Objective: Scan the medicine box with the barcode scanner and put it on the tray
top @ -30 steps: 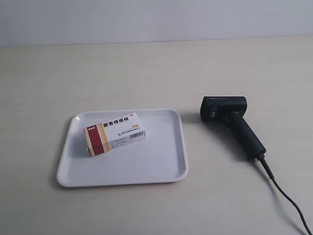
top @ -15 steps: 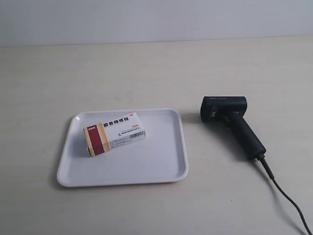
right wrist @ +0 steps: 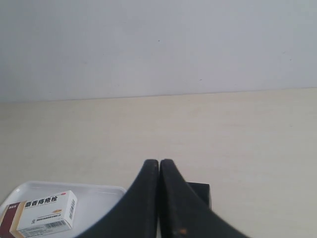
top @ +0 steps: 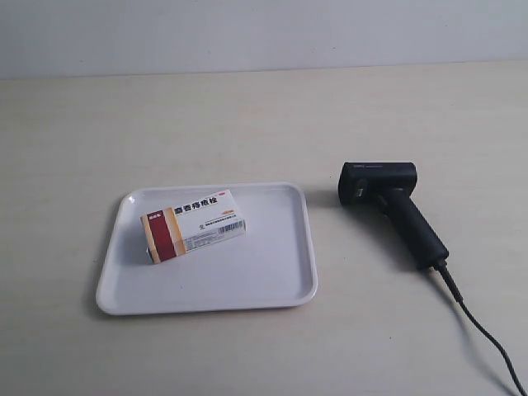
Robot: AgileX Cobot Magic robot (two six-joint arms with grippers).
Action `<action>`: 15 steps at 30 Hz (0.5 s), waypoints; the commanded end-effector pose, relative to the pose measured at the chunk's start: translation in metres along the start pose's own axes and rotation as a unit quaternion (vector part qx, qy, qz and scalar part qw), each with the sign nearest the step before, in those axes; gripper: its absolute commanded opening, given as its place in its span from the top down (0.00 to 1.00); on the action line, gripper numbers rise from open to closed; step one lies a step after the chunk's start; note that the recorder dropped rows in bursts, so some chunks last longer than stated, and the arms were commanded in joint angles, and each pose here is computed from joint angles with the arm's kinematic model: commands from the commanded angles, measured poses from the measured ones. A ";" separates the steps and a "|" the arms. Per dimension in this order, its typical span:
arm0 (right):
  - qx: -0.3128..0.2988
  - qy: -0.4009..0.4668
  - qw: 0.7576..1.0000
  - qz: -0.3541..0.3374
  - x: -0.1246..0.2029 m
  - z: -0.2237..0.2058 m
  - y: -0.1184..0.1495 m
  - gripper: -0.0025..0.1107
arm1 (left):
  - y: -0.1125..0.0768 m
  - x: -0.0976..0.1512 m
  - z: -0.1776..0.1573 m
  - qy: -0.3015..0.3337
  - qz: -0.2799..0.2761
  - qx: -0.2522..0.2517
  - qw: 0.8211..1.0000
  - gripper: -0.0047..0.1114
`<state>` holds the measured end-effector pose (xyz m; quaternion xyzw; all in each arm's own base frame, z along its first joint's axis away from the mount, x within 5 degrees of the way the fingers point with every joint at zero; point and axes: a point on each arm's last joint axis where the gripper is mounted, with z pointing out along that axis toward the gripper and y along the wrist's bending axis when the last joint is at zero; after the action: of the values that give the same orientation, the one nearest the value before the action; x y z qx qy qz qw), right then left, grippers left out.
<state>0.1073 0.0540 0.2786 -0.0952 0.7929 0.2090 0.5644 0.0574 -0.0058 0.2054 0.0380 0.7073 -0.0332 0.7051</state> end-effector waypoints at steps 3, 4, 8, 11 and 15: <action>0.001 -0.003 1.000 -0.003 0.000 -0.001 0.000 0.97 | 0.003 0.003 0.000 0.019 -0.016 -0.016 1.000 0.94; 0.001 -0.003 1.000 -0.003 0.000 -0.001 0.000 0.97 | 0.003 0.005 0.000 0.026 -0.015 -0.017 0.999 0.94; 0.001 -0.003 1.000 -0.003 0.000 -0.001 0.000 0.97 | 0.002 0.009 0.000 0.052 0.003 -0.011 0.999 0.94; 0.001 -0.003 1.000 -0.003 0.000 -0.001 0.000 0.97 | 0.001 0.009 0.000 0.053 0.000 -0.008 0.999 0.94; 0.001 -0.003 1.000 -0.003 0.000 -0.001 0.000 0.97 | 0.001 0.010 0.000 0.053 -0.003 -0.008 0.999 0.94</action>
<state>0.1073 0.0540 0.2786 -0.0952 0.7929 0.2090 0.5644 0.0570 -0.0041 0.1961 0.0344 0.7428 -0.0239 0.6682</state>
